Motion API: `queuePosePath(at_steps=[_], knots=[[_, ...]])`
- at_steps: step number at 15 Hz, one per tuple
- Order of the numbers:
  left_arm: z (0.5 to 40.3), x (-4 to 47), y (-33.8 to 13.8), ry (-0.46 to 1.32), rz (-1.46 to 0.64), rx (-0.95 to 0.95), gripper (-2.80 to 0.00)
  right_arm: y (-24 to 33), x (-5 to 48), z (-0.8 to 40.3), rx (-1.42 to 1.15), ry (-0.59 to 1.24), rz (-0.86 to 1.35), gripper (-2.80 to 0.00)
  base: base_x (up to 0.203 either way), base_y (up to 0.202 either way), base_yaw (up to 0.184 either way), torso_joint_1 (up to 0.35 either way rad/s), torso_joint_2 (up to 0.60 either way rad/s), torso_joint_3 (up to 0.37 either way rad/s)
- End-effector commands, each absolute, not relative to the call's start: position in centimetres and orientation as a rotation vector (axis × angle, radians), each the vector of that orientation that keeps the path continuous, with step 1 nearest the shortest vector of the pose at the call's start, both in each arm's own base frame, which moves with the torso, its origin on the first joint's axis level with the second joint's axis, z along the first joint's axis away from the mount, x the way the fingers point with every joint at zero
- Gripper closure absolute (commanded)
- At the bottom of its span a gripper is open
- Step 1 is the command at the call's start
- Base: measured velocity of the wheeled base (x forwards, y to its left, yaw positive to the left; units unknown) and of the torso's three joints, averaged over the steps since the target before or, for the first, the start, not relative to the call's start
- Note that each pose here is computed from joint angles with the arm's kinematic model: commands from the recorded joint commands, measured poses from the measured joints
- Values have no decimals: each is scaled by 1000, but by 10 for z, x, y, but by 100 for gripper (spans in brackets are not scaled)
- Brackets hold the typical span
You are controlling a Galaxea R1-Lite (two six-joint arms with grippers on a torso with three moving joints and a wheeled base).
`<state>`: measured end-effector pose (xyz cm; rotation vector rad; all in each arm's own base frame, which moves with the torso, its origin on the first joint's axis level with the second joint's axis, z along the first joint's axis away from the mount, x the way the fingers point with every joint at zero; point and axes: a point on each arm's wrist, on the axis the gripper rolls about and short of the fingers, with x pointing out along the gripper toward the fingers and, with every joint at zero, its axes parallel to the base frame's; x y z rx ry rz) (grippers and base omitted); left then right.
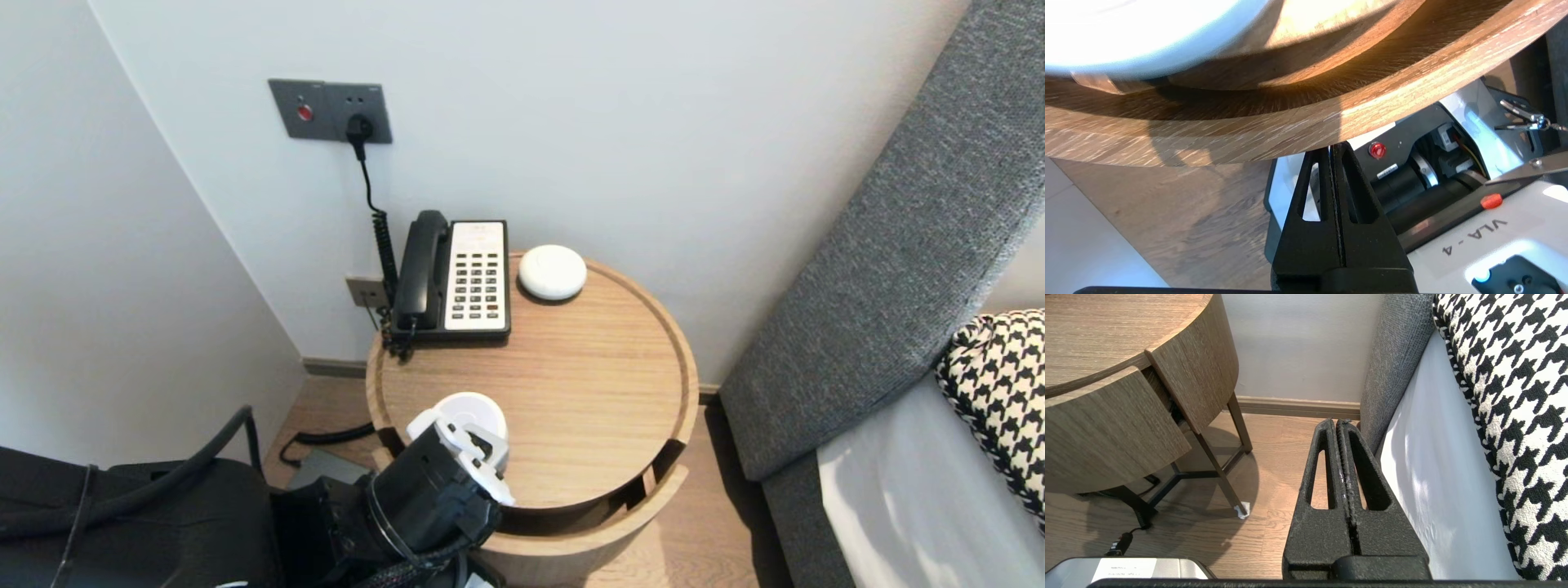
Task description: Close the nightstand drawer
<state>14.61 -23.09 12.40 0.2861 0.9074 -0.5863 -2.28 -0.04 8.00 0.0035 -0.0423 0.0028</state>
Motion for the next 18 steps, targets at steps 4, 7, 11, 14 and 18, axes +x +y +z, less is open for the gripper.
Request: queuePosePath(at_steps=[4,7,11,14,18], knots=[[124,156,-231,906,-558,270,0,0,-21,73,3,-15,3,0,0,0,0,0,0,0],[127,162,-230,896,-545,256,0,0,-21,73,3,-15,3,0,0,0,0,0,0,0],[132,169,-229,881,-530,235,0,0,-21,73,3,-15,3,0,0,0,0,0,0,0],[132,169,-230,881,-530,235,0,0,-21,73,3,-15,3,0,0,0,0,0,0,0],[133,169,-229,877,-530,233,0,0,-21,73,3,-15,3,0,0,0,0,0,0,0]])
